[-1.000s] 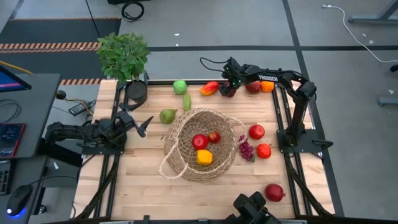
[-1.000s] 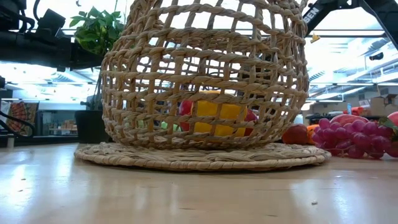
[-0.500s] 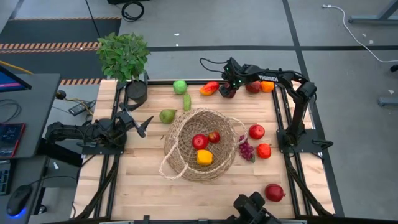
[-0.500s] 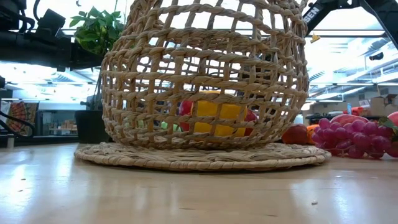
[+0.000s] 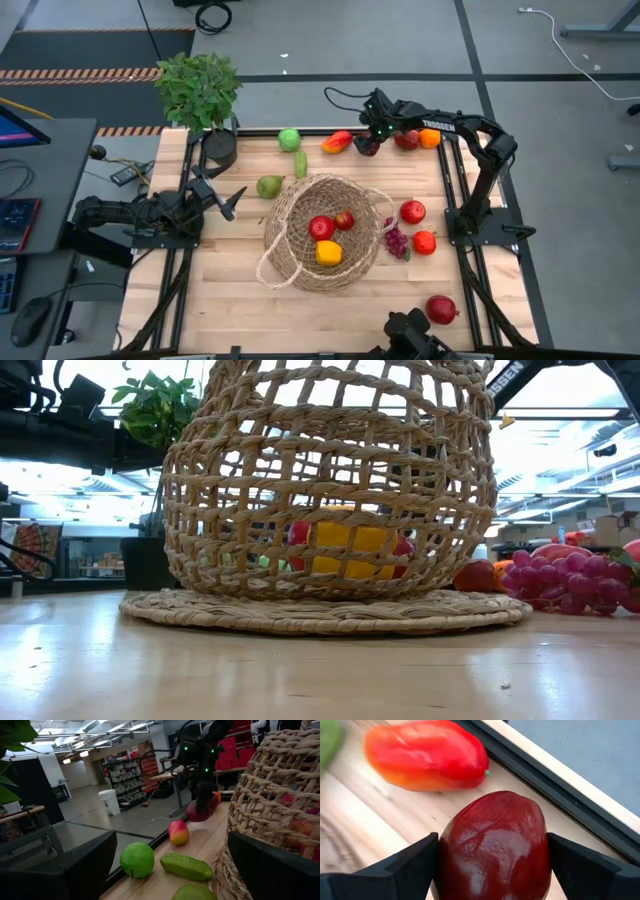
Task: Build produce basket
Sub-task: Put the red apple into the woven basket
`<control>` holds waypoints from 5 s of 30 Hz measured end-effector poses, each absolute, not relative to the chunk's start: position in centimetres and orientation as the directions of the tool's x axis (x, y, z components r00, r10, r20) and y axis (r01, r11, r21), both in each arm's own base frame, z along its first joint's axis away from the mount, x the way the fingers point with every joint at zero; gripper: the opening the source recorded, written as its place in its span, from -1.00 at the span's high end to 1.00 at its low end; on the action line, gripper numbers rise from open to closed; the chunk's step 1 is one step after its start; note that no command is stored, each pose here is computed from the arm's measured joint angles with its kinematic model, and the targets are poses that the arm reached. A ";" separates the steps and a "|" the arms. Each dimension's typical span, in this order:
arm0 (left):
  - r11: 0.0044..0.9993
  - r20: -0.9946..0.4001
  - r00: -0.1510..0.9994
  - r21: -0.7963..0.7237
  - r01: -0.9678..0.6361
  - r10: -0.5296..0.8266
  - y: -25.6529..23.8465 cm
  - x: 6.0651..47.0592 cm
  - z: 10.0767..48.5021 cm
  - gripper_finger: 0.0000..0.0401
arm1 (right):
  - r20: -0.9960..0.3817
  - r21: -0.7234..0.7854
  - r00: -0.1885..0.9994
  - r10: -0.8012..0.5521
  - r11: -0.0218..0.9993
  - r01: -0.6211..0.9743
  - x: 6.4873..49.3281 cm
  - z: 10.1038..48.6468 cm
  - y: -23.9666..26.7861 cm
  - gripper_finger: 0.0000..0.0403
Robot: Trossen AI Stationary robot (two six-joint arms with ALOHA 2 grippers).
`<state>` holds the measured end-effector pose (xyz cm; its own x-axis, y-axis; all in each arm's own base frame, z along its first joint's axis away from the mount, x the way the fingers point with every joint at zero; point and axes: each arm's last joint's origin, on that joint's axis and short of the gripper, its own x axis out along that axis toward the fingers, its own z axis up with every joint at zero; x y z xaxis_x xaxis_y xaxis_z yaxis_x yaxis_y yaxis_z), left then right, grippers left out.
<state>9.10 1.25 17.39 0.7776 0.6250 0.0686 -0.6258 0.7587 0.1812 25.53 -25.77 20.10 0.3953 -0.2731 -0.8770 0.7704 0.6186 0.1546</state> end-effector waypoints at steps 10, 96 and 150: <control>0.759 0.069 0.778 0.181 -0.626 0.625 1.2 9.1 17.4 -0.93 | -0.789 0.340 0.575 -0.216 0.627 0.701 24.6 23.8 -25.0 -0.77; 0.759 0.068 0.778 0.181 -0.626 0.625 1.2 9.1 17.4 -0.93 | -0.206 -0.218 0.951 0.231 0.937 -0.275 33.0 39.6 -5.4 -0.77; 0.759 0.068 0.778 0.182 -0.625 0.625 1.2 9.1 17.4 -0.93 | -0.939 0.181 0.319 0.128 0.973 0.141 38.1 32.6 3.8 -0.77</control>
